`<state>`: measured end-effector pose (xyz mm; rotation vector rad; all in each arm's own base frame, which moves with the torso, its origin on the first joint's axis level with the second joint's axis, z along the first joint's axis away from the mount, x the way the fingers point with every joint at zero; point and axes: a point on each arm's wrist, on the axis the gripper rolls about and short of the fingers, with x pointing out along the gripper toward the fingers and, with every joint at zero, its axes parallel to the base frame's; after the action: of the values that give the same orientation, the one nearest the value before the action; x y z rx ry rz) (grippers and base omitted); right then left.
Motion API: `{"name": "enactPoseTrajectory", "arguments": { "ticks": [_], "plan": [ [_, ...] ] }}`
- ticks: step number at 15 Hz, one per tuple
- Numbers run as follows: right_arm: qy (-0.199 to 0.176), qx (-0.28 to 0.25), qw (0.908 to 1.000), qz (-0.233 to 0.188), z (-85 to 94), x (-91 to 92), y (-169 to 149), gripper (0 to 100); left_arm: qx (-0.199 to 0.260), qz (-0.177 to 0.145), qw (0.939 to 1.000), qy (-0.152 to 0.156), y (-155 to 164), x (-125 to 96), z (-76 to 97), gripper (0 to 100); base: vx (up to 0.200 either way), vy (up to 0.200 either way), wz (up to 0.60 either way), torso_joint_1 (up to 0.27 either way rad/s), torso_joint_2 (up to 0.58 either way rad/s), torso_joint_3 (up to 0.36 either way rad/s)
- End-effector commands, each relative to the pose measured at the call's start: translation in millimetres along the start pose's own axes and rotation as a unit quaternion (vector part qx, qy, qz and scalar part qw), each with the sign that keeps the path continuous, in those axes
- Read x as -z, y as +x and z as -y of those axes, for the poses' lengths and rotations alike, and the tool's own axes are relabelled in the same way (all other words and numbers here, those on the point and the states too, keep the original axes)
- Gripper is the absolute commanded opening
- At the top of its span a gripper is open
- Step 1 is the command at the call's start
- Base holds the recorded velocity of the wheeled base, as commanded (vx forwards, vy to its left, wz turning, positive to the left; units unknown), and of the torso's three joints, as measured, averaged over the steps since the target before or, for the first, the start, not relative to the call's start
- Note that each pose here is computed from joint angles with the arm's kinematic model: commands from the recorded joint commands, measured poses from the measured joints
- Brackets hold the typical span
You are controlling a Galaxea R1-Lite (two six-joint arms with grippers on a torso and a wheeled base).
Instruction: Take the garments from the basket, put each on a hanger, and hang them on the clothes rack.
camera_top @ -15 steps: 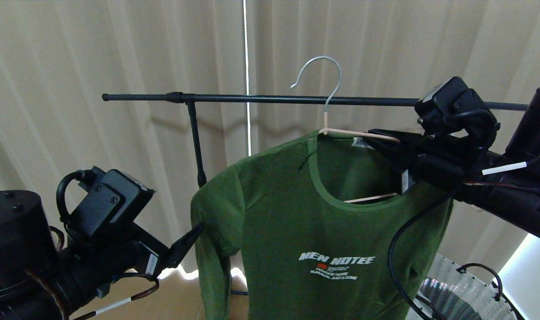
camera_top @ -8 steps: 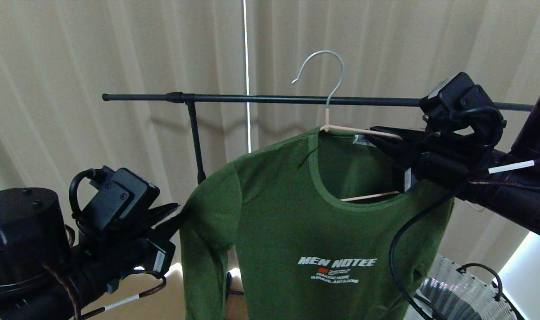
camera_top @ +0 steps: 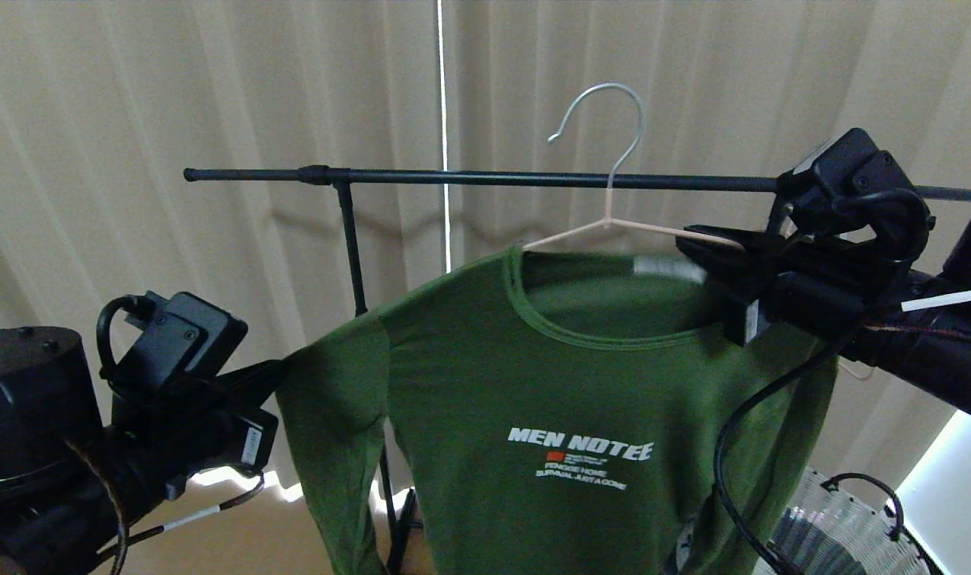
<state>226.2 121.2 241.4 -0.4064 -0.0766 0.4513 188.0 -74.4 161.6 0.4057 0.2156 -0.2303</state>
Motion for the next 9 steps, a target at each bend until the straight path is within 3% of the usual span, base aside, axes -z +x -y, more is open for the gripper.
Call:
{"name": "enactPoseTrajectory", "arguments": {
  "ticks": [1,4,5,9],
  "plan": [
    [0.000,0.005,1.0000,-0.002,2.5,1.2,-1.5,0,-0.021,-0.001,0.9998,-0.005,-3.0,1.6,-9.1,0,0.000,0.000,0.00,0.000,0.00,0.000],
    [0.000,0.004,1.0000,-0.005,1.8,2.7,-0.9,0,-0.021,0.004,0.9997,-0.009,-4.5,-0.7,-9.0,0,0.000,0.000,0.00,0.000,0.00,0.000],
    [-0.001,0.005,1.0000,-0.005,2.0,2.3,-0.8,0,-0.022,0.006,0.9997,-0.009,-4.3,-2.0,-9.4,100,0.000,0.000,0.00,0.000,0.00,0.000],
    [-0.001,0.006,1.0000,-0.007,2.5,2.5,-2.0,0,-0.025,0.017,0.9994,-0.016,-8.7,-4.6,-11.9,100,0.000,0.000,0.00,0.000,0.00,0.000]
  ]
}}
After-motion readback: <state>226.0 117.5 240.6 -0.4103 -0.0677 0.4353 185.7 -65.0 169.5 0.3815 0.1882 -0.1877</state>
